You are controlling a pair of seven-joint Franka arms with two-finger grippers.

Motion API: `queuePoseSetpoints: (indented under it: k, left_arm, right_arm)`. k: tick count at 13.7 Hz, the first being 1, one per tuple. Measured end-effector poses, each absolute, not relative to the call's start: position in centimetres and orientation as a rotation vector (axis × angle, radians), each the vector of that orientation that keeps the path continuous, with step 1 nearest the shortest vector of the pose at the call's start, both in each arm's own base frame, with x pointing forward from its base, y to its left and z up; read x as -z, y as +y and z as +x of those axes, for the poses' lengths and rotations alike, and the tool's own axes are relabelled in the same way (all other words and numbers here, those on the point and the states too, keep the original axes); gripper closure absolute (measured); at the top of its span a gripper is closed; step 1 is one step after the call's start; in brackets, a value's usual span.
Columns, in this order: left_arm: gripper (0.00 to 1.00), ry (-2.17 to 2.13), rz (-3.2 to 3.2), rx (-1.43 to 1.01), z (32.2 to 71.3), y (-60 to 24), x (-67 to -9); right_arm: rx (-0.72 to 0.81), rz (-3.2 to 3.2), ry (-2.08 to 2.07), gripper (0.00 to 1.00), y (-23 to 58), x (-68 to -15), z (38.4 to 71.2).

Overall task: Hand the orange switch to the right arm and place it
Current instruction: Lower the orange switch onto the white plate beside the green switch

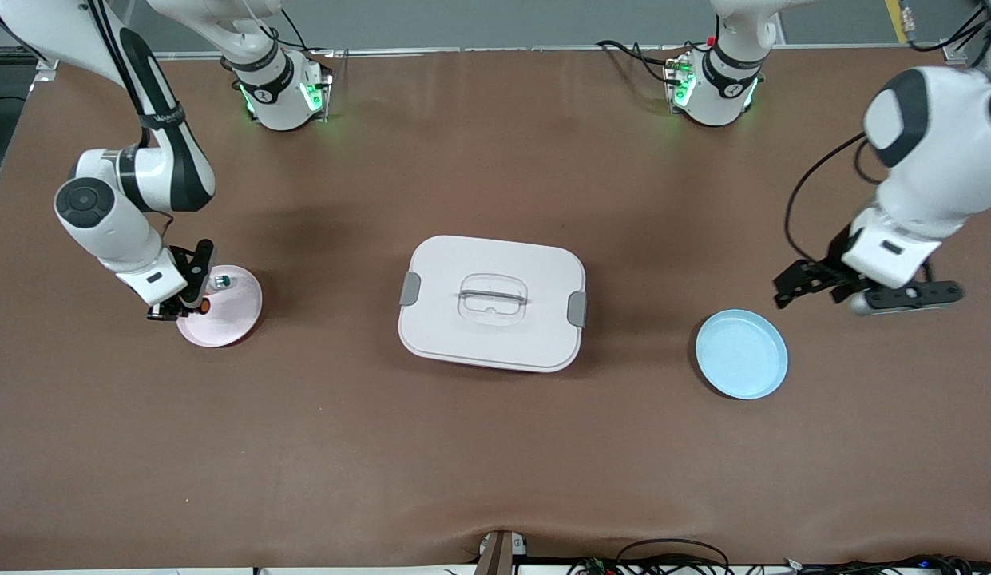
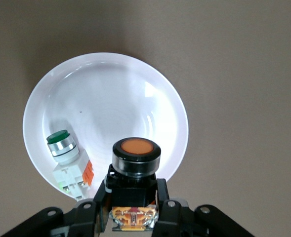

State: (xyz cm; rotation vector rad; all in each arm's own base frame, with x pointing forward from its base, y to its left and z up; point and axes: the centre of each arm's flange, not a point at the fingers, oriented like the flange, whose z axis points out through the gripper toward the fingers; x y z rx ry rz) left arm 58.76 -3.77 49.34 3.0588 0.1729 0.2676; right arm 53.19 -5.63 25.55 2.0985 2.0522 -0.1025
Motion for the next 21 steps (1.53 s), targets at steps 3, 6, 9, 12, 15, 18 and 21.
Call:
queuePoseSetpoints:
  k: [3,6,9,12,15,18,21]
  left_arm:
    - [0.0,0.179,3.064,-0.261,59.0,-2.5,-53.2]
    - [0.0,0.175,3.064,-0.257,59.0,-2.5,-56.1]
    - [0.0,0.186,3.061,-0.28,59.1,-2.0,-57.8]
    - [0.0,0.195,3.059,-0.288,59.1,-1.6,-58.8]
    - [0.0,0.198,3.061,-0.279,58.9,-1.4,-60.0]
    - [0.0,0.198,3.062,-0.288,58.9,-1.4,-60.6]
    - [0.0,0.197,3.069,-0.285,58.7,-1.6,-60.9]
  right_arm:
    - [0.096,2.074,2.082,0.59,-5.2,-23.3,53.1]
    - [0.101,2.072,2.102,0.59,-5.0,-21.4,52.9]
    - [0.106,2.074,2.112,0.59,-5.0,-20.0,52.8]
    - [0.112,2.091,2.104,0.59,-5.0,-19.3,52.6]
    - [0.107,2.106,2.092,0.59,-4.9,-18.7,52.6]
    - [0.105,2.107,2.091,0.59,-4.9,-18.6,52.6]
    - [0.096,2.102,2.091,0.52,-4.8,-18.7,52.7]
